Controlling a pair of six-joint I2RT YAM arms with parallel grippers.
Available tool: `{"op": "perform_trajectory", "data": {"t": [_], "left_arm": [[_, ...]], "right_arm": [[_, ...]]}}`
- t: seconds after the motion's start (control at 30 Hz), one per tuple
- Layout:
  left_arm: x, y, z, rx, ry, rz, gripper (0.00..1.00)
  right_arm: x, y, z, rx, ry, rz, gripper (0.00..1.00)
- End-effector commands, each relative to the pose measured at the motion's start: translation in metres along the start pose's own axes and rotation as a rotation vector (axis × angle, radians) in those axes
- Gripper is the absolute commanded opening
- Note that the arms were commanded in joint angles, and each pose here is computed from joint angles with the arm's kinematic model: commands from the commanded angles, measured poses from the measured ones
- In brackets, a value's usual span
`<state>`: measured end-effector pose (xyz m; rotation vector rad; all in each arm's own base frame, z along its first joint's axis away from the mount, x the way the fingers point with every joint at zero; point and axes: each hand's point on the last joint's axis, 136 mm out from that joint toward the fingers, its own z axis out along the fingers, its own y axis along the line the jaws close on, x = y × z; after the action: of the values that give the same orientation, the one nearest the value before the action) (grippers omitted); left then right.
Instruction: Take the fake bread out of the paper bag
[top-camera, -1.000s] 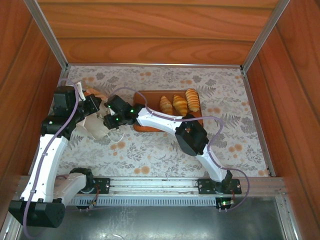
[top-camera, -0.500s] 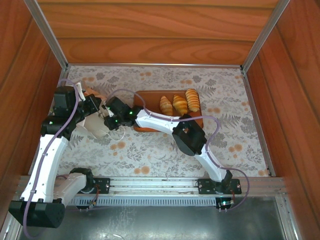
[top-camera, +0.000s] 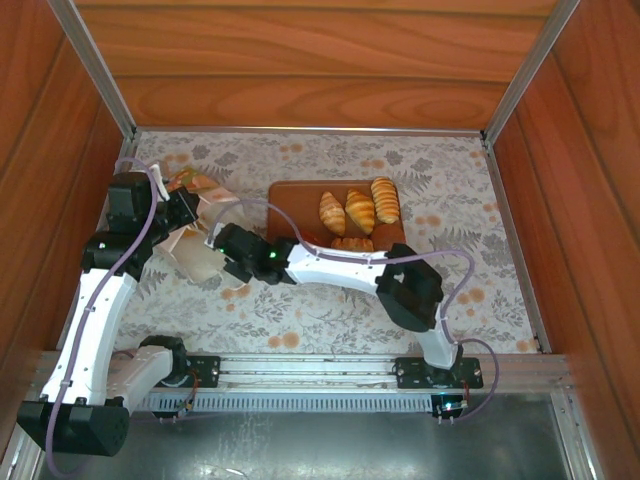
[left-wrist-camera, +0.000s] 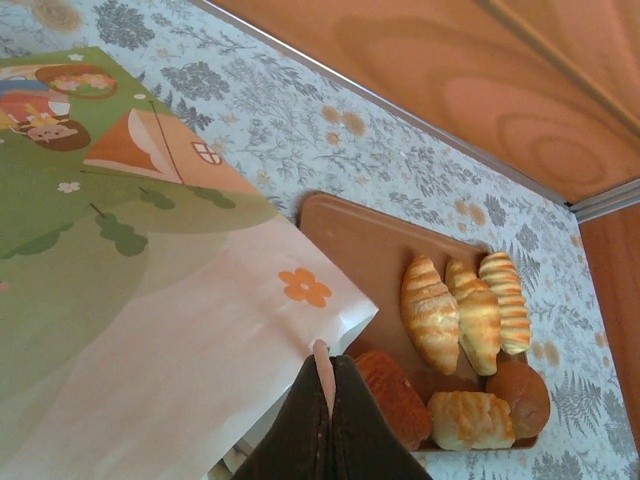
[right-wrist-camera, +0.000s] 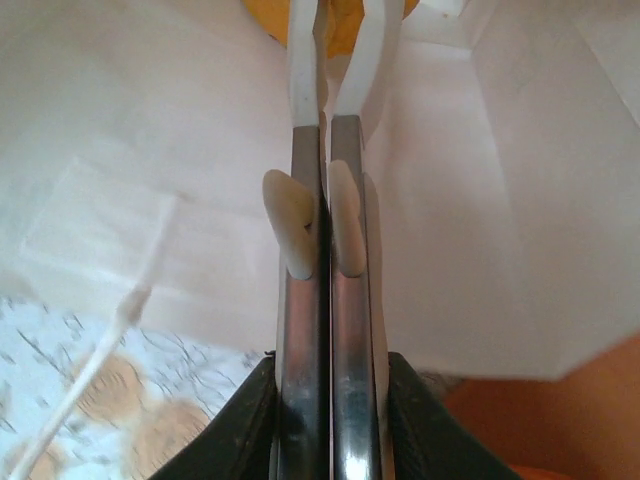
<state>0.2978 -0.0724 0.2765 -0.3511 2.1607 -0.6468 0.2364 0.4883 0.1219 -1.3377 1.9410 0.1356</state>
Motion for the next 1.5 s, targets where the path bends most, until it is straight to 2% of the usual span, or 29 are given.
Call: {"op": "perform_trajectory", "data": {"t": [0.0,0.1,0.2,0.33,0.47,0.63,0.93,1.07,1.23,1.47], "left_arm": [[-0.005,0.002,-0.001,-0.016,-0.030,-0.007,0.00],[-0.005,0.003,0.000,-0.023,-0.032,-0.007,0.00],[-0.004,0.005,0.002,-0.029,-0.025,-0.009,0.00],[-0.002,0.004,0.004,-0.022,-0.013,-0.005,0.00],[0.003,0.001,0.005,0.002,0.007,0.002,0.00],[0.008,-0.004,0.002,0.039,0.023,0.017,0.00],[0.009,-0.008,0.001,0.057,0.028,0.028,0.00],[0.008,-0.011,-0.001,0.070,0.028,0.036,0.00],[0.007,-0.013,-0.003,0.080,0.021,0.042,0.00],[0.007,-0.017,-0.004,0.096,0.026,0.041,0.00]], "right_arm": [[-0.004,-0.016,-0.018,0.138,-0.034,-0.245,0.17],[0.018,-0.006,-0.020,0.141,0.019,-0.366,0.17],[0.036,0.011,-0.027,0.062,0.055,-0.445,0.18],[0.052,0.023,-0.037,-0.019,0.082,-0.479,0.20],[0.060,0.022,-0.041,-0.031,0.118,-0.477,0.27],[0.051,0.022,-0.054,-0.072,0.114,-0.367,0.35],[0.034,0.020,-0.075,-0.197,0.082,-0.041,0.39],[0.027,0.013,-0.072,-0.239,0.101,0.103,0.40],[0.007,0.018,-0.063,-0.378,0.112,0.252,0.44],[-0.013,0.037,-0.038,-0.500,0.125,0.327,0.50]]}}
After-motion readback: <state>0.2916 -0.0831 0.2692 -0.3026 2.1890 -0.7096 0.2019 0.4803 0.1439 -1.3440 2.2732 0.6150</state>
